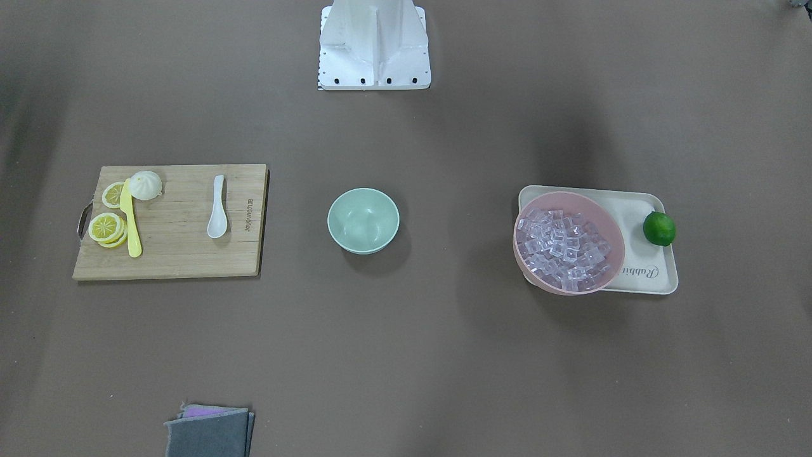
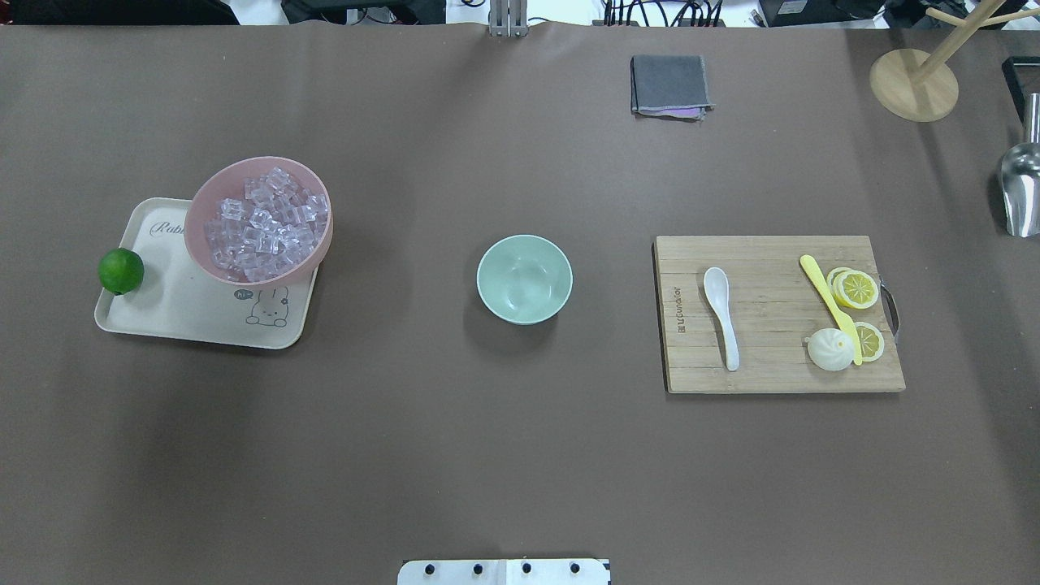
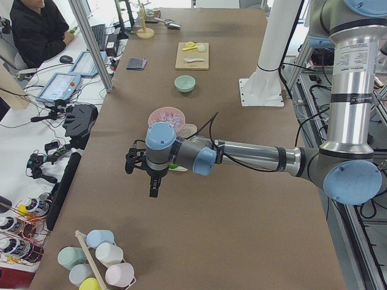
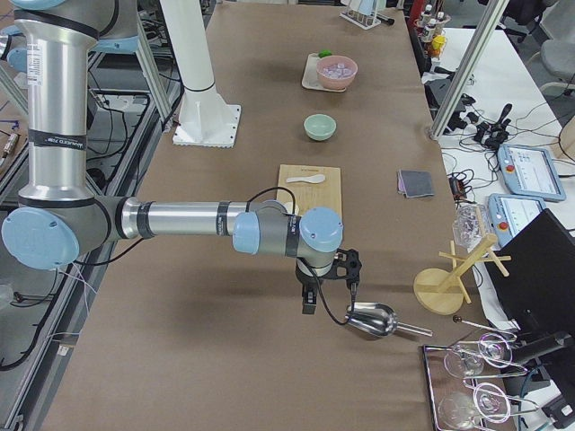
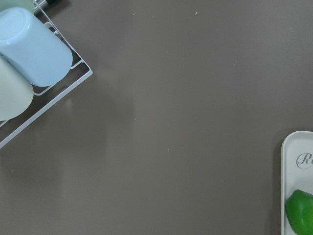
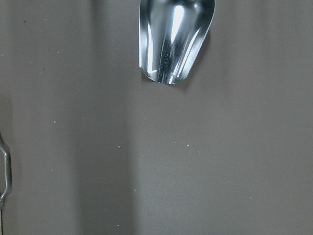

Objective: Put spoon and ice into bowl

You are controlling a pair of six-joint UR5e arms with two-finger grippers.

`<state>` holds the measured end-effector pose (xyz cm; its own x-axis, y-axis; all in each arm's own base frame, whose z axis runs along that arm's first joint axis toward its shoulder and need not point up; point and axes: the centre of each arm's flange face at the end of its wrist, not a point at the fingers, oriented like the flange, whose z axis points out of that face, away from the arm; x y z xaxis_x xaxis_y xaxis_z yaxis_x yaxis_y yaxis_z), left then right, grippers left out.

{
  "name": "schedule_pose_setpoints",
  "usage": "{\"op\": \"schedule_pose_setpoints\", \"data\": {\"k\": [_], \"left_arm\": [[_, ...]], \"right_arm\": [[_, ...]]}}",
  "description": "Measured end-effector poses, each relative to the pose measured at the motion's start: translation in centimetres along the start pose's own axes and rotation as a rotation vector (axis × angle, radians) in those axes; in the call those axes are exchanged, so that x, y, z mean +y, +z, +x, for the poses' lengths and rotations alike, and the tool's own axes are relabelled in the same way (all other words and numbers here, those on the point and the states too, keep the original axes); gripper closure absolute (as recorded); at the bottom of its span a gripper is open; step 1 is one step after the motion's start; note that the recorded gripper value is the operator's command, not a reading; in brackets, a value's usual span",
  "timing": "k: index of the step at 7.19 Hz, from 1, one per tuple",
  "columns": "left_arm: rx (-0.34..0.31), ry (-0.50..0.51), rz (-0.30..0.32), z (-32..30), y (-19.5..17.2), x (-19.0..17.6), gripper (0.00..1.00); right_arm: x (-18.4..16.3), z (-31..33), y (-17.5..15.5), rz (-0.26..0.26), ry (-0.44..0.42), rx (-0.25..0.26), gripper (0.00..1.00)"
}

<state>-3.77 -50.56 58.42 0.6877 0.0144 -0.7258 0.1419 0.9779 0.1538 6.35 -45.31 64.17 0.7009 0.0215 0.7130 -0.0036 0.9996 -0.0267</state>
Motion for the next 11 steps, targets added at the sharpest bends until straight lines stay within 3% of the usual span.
{"op": "schedule_pose_setpoints", "data": {"k": [11], "left_arm": [[0.000,-0.002,-0.007,-0.2,0.3,0.0,0.02]], "right_arm": [[-0.2,-0.2,-0.9,0.021,-0.002,-0.011,0.00]]}}
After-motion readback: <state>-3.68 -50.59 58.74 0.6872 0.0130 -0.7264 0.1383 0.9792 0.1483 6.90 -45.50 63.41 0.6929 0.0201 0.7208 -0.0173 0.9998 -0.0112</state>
